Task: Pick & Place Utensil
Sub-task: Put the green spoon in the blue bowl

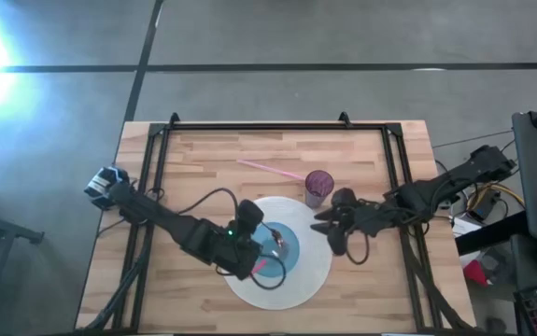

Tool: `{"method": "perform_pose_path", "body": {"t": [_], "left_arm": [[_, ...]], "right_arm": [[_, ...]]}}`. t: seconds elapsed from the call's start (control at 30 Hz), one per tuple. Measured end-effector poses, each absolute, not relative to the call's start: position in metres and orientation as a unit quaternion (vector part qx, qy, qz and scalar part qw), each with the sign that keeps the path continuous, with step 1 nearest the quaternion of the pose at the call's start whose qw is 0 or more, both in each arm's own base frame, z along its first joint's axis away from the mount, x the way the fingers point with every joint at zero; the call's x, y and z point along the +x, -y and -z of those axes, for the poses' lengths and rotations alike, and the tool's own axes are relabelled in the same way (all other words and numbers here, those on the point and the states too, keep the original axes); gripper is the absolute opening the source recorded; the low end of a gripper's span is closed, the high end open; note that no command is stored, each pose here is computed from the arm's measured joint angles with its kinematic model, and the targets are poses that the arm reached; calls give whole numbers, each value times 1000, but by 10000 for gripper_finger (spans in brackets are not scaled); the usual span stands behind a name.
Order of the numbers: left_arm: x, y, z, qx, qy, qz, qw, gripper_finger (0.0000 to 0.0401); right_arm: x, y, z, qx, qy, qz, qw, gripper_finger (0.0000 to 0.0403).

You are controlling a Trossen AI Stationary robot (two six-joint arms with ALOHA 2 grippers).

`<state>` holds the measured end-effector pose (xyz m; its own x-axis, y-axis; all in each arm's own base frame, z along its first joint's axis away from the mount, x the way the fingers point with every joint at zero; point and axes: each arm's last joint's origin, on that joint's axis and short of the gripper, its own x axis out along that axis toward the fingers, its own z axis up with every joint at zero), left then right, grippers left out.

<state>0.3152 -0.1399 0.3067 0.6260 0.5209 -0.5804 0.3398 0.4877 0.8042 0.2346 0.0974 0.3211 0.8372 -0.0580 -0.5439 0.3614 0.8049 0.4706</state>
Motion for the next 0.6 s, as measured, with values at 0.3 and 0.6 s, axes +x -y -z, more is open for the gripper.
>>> {"method": "perform_pose_path", "body": {"t": [0.3, 0.6], "left_arm": [[327, 160, -291, 587, -410, -52, 696, 0], [333, 171, -285, 621, -392, -79, 674, 0]], "right_arm": [[251, -98, -311, 308, -259, 131, 906, 164], [260, -97, -305, 311, -264, 127, 904, 164]]}}
